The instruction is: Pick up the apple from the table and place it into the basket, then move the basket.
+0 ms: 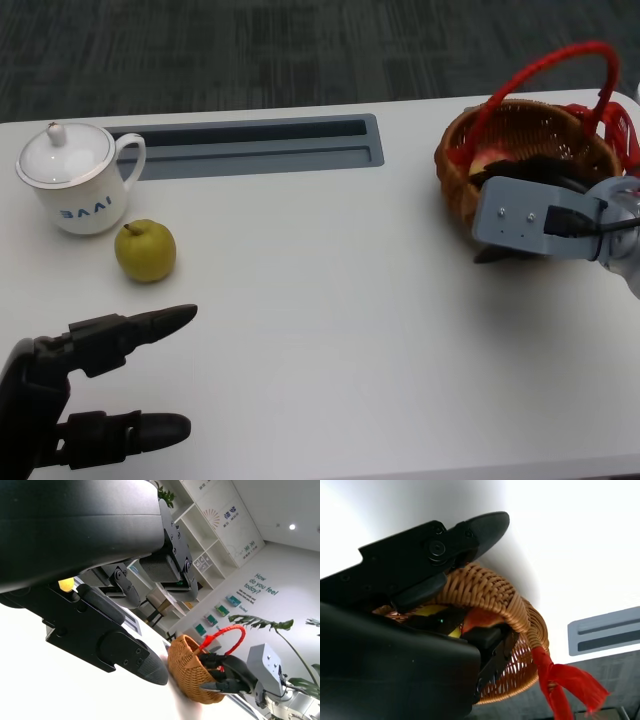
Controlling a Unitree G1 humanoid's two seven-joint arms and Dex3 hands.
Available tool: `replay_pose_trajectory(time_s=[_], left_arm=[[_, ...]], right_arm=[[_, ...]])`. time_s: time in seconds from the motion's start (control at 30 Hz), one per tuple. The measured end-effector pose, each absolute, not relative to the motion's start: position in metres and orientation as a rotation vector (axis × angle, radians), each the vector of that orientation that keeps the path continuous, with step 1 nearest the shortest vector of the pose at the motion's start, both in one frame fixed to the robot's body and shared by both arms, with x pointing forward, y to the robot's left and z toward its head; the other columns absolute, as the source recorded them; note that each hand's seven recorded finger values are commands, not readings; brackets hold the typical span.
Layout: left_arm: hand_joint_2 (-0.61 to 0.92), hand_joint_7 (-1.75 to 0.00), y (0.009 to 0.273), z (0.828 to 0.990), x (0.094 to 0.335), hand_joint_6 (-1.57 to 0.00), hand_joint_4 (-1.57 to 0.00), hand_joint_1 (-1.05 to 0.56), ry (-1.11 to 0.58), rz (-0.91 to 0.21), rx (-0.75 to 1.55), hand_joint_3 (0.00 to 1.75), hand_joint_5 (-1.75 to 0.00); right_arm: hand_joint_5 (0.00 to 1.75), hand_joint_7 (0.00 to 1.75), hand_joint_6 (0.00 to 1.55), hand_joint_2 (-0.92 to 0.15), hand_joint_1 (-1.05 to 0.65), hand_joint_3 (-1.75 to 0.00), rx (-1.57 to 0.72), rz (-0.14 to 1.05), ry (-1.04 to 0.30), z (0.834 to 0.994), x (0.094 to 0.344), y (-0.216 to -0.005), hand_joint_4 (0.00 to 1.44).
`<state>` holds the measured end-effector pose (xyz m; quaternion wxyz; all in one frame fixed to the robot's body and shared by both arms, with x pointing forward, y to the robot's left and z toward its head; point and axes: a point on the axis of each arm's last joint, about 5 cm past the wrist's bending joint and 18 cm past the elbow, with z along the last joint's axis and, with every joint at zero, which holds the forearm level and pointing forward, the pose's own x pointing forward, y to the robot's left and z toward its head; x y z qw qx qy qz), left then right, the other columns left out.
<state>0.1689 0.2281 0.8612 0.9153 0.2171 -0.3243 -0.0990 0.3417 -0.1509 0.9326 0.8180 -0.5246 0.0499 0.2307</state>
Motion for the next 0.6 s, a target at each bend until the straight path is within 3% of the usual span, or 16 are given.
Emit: replay_pose_trajectory(time_s=[0.2, 0.6], left_arm=[[0.76, 0.00, 0.2273, 0.8614, 0.1695, -0.76, -0.87, -0.60, -0.670, -0.208, 0.446, 0.00, 0.00], [0.77, 0.00, 0.2253, 0.8622, 0.1706, -0.77, -0.88, -0.62, -0.679, -0.210, 0.442, 0.00, 0.00]], right_arm=[[0.00, 0.00, 0.09, -0.81, -1.01, -0.01, -1.057, 0.481, 0.066, 0.9367, 0.3429, -0.1499, 0.16], [0.03, 0.03, 0.20, -0.86, -1.03, -0.01, -0.959, 0.462, 0.018, 0.9386, 0.3417, -0.1588, 0.25]])
